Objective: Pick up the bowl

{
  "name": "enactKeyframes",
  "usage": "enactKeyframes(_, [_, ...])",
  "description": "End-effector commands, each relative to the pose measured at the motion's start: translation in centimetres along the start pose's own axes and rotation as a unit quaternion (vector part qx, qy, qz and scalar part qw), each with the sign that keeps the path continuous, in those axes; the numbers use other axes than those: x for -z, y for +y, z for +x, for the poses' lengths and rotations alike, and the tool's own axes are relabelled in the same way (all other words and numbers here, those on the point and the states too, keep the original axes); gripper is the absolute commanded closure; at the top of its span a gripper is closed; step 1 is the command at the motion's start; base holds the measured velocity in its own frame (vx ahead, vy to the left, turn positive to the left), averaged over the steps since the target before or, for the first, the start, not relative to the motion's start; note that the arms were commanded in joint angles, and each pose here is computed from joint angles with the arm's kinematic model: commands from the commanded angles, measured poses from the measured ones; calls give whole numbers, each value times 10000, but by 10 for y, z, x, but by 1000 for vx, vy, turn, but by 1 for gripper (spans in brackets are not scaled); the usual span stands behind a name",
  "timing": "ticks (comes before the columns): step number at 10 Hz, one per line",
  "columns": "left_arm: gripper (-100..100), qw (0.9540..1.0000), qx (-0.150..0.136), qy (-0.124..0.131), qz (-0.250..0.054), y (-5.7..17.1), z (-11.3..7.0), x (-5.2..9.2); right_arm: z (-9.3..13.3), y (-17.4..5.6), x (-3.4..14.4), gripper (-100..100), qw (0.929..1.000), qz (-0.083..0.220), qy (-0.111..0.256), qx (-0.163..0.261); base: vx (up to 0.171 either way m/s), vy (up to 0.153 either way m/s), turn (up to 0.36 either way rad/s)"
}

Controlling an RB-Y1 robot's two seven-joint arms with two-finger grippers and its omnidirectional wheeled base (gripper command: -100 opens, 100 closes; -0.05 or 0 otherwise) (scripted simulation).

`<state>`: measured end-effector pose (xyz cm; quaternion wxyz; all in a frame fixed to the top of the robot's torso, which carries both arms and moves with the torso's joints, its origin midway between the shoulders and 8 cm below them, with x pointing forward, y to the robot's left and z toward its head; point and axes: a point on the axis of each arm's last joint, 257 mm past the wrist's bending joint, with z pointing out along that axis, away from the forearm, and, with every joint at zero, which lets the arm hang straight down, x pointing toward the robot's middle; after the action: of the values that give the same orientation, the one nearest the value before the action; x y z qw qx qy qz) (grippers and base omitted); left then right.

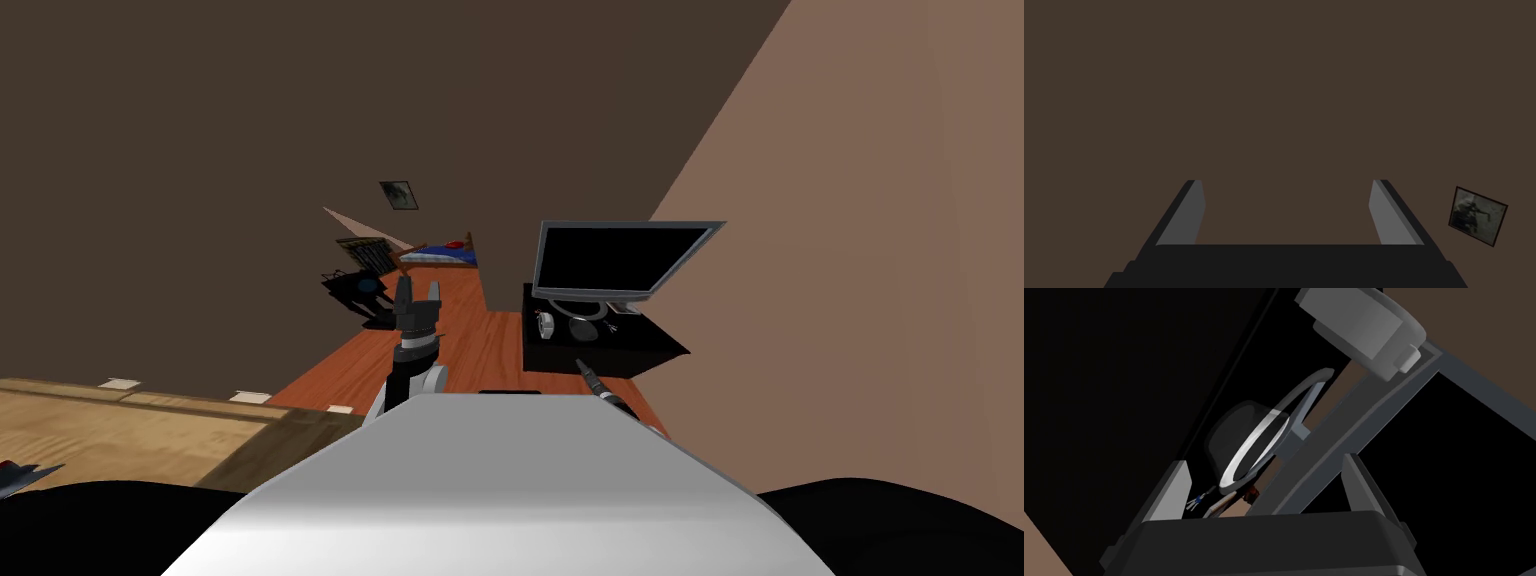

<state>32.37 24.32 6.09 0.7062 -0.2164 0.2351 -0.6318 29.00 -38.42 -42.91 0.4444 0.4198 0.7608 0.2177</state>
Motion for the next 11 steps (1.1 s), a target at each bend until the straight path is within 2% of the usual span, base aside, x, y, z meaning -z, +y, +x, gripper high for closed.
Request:
enactKeyframes(1, [0,10000,0,0,0,0,0,0,3,-27,2,-100,9991,282,134,298,-24,56,177])
enactKeyframes(2, [0,10000,0,0,0,0,0,0,4,-40,4,-100,9986,405,151,298,-21,52,100])
enactKeyframes(3, [0,10000,0,0,0,0,0,0,3,-56,7,-100,9964,571,255,572,-23,68,194])
enactKeyframes(4, [0,10000,0,0,0,0,0,0,4,-70,10,-100,9954,711,273,573,-19,51,100])
enactKeyframes(5, [0,10000,0,0,0,0,0,0,1,-90,15,-100,9914,916,378,856,-11,66,193])
enactKeyframes(6, [0,10000,0,0,0,0,0,0,1,-105,19,-100,9898,1062,396,858,-9,49,121])
enactKeyframes(7, [0,10000,0,0,0,0,0,0,-4,-118,23,-100,9849,1197,489,1147,-8,49,212])
enactKeyframes(8, [0,10000,0,0,0,0,0,0,-4,-132,27,-100,9831,1331,505,1149,-5,42,130])
enactKeyframes(9, [0,10000,0,0,0,0,0,0,-11,-156,36,-100,9749,1579,609,1444,0,50,243])
enactKeyframes(10, [0,10000,0,0,0,0,0,0,-11,-166,40,-100,9732,1678,620,1445,4,30,107])
enactKeyframes(11, [0,10000,0,0,0,0,0,0,-20,-184,48,-100,9644,1860,713,1740,3,33,184])
